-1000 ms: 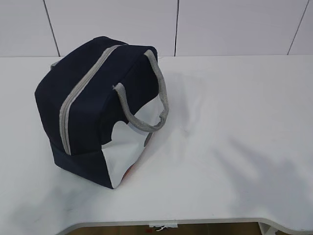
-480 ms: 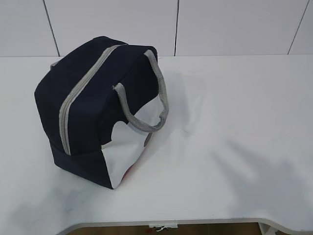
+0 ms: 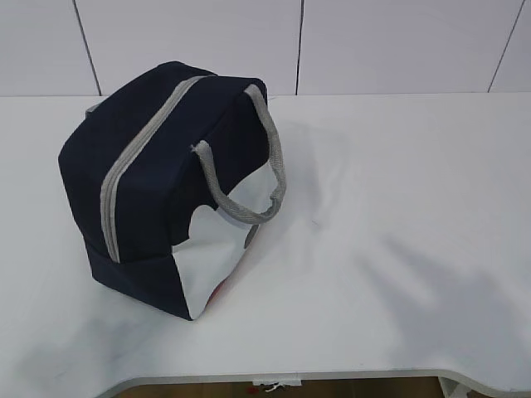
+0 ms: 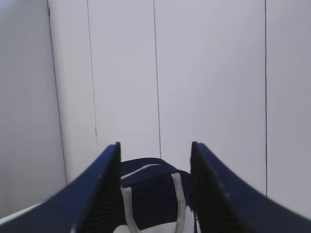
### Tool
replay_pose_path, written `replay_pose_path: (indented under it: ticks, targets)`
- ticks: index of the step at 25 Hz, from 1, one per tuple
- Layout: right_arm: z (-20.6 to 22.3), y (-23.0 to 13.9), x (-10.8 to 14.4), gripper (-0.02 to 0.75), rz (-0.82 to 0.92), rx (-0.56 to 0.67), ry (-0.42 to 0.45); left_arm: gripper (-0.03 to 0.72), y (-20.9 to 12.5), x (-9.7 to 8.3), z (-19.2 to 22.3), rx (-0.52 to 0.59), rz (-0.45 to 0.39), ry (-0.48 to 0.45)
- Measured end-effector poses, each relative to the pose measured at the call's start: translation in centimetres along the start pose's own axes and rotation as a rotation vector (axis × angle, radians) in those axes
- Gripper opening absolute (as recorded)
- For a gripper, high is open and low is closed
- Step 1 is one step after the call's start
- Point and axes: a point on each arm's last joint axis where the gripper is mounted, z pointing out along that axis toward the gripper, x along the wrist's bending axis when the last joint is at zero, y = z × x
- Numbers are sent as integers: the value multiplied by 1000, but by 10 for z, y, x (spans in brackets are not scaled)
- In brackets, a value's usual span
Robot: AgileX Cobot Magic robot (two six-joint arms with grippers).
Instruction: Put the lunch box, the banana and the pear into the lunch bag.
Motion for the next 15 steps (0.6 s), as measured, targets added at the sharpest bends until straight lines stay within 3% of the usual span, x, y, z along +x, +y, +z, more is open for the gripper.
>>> replay_pose_path:
  ticks: [15]
  targets:
    - [-5, 29, 6, 382, 11, -82, 14, 242, 0, 0, 0, 0, 0, 0]
